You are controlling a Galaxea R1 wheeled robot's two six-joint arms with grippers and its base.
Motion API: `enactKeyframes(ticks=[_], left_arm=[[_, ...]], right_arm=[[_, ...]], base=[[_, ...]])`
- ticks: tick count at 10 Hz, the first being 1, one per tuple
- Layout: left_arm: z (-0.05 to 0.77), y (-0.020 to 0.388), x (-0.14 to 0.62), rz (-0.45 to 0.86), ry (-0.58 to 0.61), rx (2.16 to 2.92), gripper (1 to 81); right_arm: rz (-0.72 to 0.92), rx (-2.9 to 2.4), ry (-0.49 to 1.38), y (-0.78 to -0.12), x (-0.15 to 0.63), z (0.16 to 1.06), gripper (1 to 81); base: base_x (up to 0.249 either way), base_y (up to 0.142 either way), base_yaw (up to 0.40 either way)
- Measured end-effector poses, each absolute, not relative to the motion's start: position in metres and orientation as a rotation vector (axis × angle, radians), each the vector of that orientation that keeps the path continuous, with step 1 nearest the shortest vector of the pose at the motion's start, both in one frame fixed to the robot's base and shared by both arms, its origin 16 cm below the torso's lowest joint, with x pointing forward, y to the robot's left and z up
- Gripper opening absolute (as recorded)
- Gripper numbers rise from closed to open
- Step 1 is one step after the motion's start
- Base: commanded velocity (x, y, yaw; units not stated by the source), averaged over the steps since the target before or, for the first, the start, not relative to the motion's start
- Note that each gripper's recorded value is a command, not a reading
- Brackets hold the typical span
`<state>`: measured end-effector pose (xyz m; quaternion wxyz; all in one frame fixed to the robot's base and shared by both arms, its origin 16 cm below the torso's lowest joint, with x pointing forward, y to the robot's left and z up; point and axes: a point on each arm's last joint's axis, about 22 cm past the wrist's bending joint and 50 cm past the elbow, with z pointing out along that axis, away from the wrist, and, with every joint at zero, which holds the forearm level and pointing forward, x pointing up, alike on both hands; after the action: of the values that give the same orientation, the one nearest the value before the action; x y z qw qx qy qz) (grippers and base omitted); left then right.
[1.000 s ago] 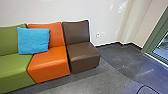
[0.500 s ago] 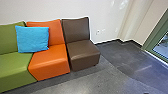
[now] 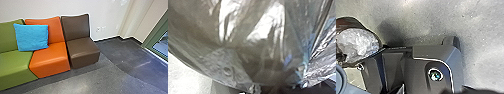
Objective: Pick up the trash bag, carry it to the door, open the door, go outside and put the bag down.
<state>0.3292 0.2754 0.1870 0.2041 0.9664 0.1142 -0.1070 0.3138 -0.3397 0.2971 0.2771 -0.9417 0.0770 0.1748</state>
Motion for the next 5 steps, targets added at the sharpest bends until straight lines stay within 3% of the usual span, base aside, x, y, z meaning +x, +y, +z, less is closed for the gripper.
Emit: enactKeyframes(ticks=[5], left_arm=[[0.225, 0.274, 0.299, -0.357, 0.34, 2.69, 1.0]], right_arm=[[0.54, -2.48, 0.223, -0.317, 0.276, 0.339, 81.1]], base=[[0.0, 0.0, 0.0]])
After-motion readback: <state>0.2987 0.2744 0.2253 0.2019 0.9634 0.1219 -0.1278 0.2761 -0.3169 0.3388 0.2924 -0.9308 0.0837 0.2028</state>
